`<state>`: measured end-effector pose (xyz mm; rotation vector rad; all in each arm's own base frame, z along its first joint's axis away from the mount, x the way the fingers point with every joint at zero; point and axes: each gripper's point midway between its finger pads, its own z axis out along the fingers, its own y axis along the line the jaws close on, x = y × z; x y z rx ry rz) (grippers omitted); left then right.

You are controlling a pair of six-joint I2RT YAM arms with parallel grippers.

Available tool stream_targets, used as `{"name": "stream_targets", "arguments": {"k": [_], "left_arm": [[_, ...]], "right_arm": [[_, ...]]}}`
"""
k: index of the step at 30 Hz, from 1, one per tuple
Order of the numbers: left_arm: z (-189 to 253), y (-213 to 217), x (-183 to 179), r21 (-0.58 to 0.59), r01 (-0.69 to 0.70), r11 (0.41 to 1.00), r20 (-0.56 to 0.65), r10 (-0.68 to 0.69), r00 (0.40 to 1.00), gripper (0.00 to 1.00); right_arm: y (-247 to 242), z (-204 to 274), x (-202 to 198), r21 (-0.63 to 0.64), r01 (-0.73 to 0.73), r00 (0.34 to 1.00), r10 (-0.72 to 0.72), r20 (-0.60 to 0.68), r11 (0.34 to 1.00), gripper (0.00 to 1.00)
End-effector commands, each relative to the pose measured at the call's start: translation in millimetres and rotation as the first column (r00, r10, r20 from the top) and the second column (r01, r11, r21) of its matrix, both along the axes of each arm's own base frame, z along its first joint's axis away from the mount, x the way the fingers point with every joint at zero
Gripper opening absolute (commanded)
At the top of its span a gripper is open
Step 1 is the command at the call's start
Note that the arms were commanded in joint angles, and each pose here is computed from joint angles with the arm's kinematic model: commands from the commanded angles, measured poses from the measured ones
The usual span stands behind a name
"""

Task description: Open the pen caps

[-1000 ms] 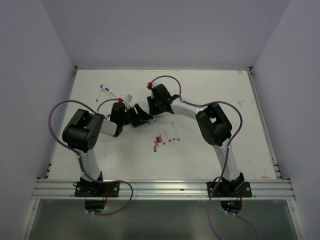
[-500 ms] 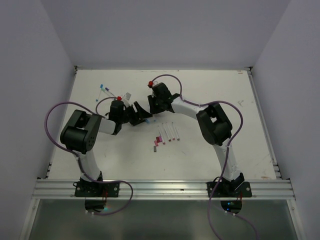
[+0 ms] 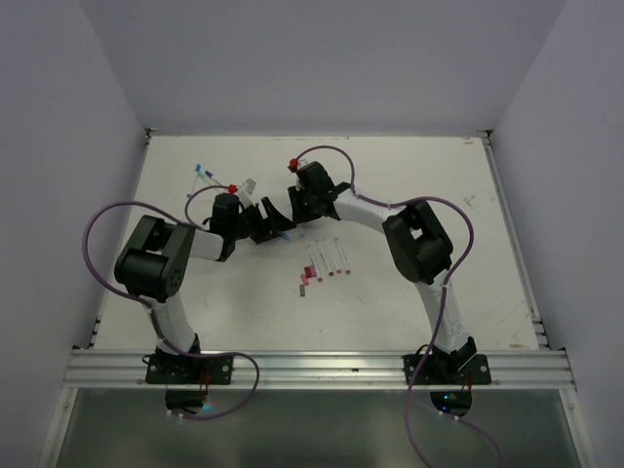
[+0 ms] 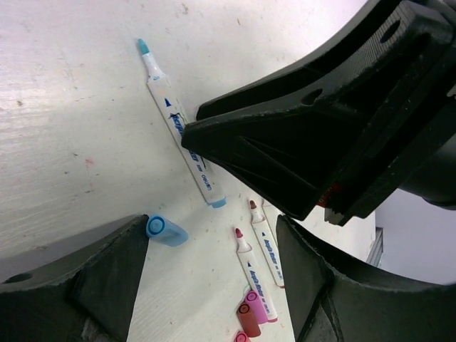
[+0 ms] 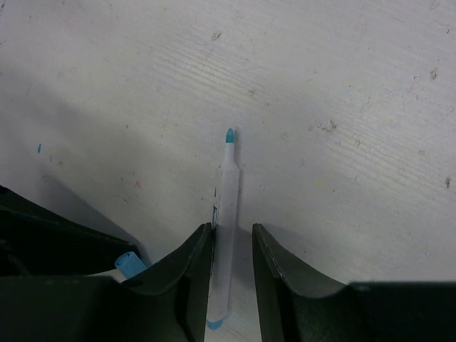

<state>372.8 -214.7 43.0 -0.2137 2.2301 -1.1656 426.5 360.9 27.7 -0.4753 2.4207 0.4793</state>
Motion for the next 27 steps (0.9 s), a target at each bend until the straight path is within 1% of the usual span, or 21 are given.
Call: {"name": "stream_targets", "arguments": {"k": [1,2,4,5,10,16,22,27], "left_arm": [[13.5,-6.0,7.0,-0.018,0.086,0.996,0.119,-0.083,0.989,0.74],[16.8,-10.5,6.0,-0.035,0.117,0.993,0.146,-0.111,0.983,0.74],[19.4,-13.5,4.8,-0.05,0.14,0.989,0.161,-0.131,0.978,0.74],[24.4,-15.2,5.9,-0.057,0.153,0.987,0.188,-0.14,0.972,0.74],[30.5,-12.8,8.4,-0.047,0.142,0.989,0.203,-0.13,0.971,0.75],[44.6,-13.4,7.8,-0.03,0.167,0.986,0.264,-0.153,0.952,0.75],[48.2,-5.0,8.0,-0.002,0.126,0.992,0.268,-0.12,0.956,0.75],[56.9,11.8,17.1,0.011,0.044,0.999,0.265,-0.045,0.963,0.76]], "right_arm": [[0.2,23.1,5.5,0.036,0.012,0.999,-0.014,0.043,0.999,0.33],[-2.9,24.3,5.9,0.039,0.02,0.999,-0.022,0.046,0.999,0.33],[-5.5,25.8,6.1,0.046,0.025,0.998,-0.028,0.048,0.999,0.33],[-6.4,25.6,5.7,0.049,0.029,0.998,-0.031,0.046,0.998,0.33],[-10.4,29.8,9.7,0.068,0.038,0.998,-0.041,0.045,0.997,0.33],[-8.6,31.8,11.4,0.076,0.041,0.998,-0.044,0.046,0.996,0.33],[-11.1,34.8,13.5,0.074,0.05,0.997,-0.054,0.054,0.996,0.33],[-13.4,40.6,13.3,0.073,0.054,0.996,-0.059,0.067,0.996,0.33]]}}
